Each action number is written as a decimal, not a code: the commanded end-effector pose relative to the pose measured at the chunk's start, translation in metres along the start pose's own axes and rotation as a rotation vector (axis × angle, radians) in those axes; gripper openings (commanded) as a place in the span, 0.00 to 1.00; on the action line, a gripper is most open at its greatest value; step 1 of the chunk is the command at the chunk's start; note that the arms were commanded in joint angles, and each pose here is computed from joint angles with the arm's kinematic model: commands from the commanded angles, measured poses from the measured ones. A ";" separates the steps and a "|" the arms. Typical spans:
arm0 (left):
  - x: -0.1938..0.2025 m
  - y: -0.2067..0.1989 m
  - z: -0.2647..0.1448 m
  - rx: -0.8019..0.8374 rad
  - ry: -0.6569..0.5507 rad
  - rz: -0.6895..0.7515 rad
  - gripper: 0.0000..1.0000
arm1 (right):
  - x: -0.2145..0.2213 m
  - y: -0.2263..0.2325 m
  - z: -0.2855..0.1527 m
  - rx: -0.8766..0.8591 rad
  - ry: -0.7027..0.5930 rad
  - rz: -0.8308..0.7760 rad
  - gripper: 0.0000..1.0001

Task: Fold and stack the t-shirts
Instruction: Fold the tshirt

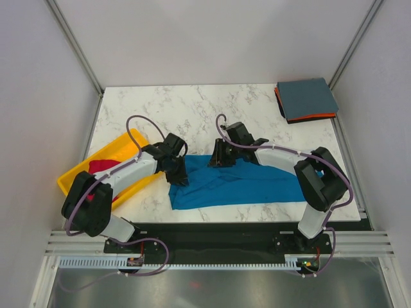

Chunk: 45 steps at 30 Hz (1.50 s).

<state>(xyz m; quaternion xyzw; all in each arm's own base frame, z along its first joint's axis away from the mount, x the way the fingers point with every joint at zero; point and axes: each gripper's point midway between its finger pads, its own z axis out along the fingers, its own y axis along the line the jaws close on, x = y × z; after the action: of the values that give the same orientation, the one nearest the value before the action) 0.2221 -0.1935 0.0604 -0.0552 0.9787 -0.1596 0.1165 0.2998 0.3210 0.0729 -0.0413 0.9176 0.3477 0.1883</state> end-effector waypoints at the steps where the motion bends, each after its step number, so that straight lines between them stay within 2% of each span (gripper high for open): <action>1: 0.004 0.003 0.006 0.000 0.011 0.011 0.25 | 0.015 -0.017 0.000 0.040 0.040 -0.021 0.39; 6: 0.014 0.006 0.003 0.016 0.021 0.042 0.38 | 0.028 -0.038 0.001 0.117 0.054 -0.012 0.39; 10: 0.022 0.007 0.008 0.019 0.042 0.036 0.39 | 0.029 -0.045 0.003 0.140 0.049 -0.005 0.39; 15: 0.018 0.004 0.000 0.020 0.054 0.028 0.34 | 0.014 -0.029 -0.006 0.126 0.006 0.015 0.39; 21: -0.018 0.020 -0.032 0.016 -0.046 -0.017 0.34 | -0.005 0.003 -0.025 0.136 -0.131 0.110 0.45; 24: -0.019 0.006 -0.038 0.099 -0.035 0.018 0.34 | -0.013 0.004 -0.030 0.159 -0.174 0.106 0.45; 28: -0.055 0.000 -0.048 0.063 -0.132 0.026 0.34 | -0.030 -0.004 -0.040 0.198 -0.199 0.106 0.44; 34: -0.103 0.009 -0.035 -0.064 -0.172 -0.020 0.29 | -0.048 -0.006 -0.049 0.224 -0.224 0.039 0.44; 39: -0.119 0.029 -0.020 -0.169 -0.146 -0.027 0.29 | -0.050 -0.015 -0.050 0.252 -0.218 0.012 0.44; 44: -0.132 0.035 -0.005 -0.182 -0.130 -0.012 0.27 | -0.047 -0.029 -0.045 0.278 -0.204 0.011 0.44; 45: -0.131 0.038 0.004 -0.200 -0.111 -0.011 0.24 | -0.047 -0.032 -0.043 0.284 -0.197 0.010 0.44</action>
<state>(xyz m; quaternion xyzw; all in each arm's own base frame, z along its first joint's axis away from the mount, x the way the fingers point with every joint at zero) 0.3292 -0.1448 0.0708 -0.1039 0.9804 -0.0789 0.1476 0.3279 0.2722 0.1024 0.0304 0.9337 0.2325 0.2705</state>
